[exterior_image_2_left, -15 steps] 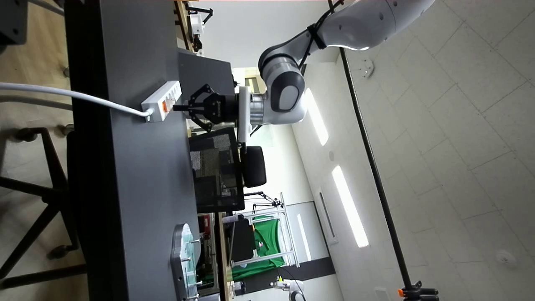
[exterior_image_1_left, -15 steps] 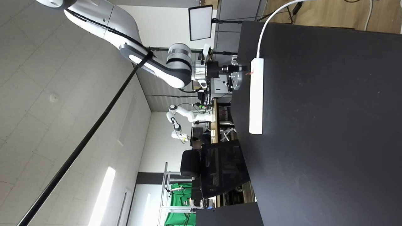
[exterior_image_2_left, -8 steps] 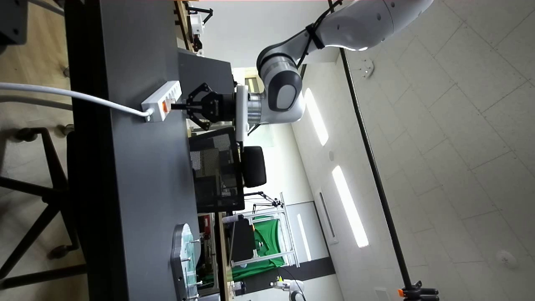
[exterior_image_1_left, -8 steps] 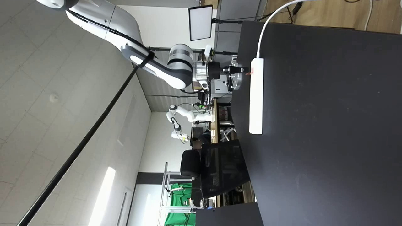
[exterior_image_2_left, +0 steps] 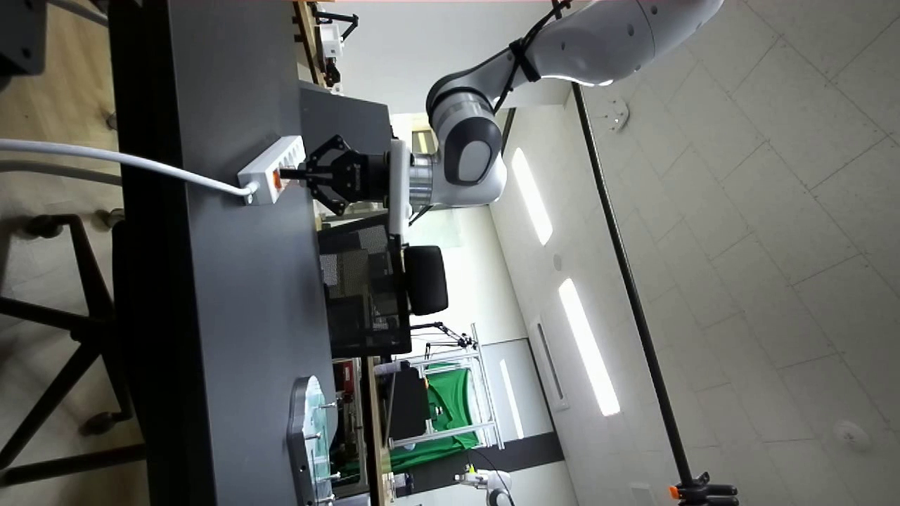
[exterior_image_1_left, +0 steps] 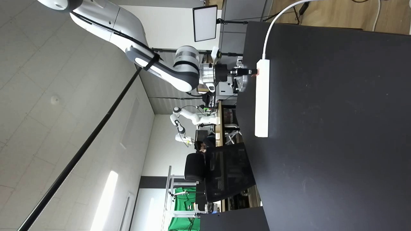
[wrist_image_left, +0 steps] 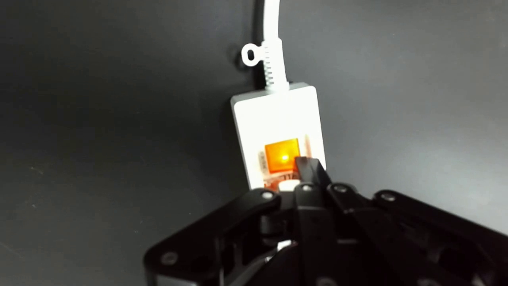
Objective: Press the switch on the adapter
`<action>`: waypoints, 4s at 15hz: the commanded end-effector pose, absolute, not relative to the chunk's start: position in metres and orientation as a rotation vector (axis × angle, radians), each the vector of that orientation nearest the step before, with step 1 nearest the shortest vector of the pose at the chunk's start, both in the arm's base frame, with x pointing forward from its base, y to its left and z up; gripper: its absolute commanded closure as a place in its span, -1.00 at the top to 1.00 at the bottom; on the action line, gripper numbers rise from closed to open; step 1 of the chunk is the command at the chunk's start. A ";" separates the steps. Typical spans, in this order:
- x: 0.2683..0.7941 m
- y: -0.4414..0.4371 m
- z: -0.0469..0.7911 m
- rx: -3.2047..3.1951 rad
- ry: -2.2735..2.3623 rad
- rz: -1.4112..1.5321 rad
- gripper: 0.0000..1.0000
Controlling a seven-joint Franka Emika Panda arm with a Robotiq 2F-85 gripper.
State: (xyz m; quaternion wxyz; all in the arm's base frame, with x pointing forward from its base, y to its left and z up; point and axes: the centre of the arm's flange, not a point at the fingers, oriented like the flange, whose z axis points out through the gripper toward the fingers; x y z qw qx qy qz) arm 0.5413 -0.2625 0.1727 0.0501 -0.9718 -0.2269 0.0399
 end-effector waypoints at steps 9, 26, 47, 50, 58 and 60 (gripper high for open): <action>0.541 -0.263 0.171 -2.959 -0.688 0.125 -0.98; 0.537 -0.262 0.155 -2.945 -0.830 0.130 -1.00; 0.506 -0.250 0.135 -3.104 -0.866 -0.019 -1.00; 0.493 -0.238 0.132 -3.180 -0.907 -0.086 -1.00; 0.468 -0.204 0.120 -3.373 -1.097 -0.219 -1.00; 0.466 -0.199 0.120 -3.411 -1.111 -0.256 -1.00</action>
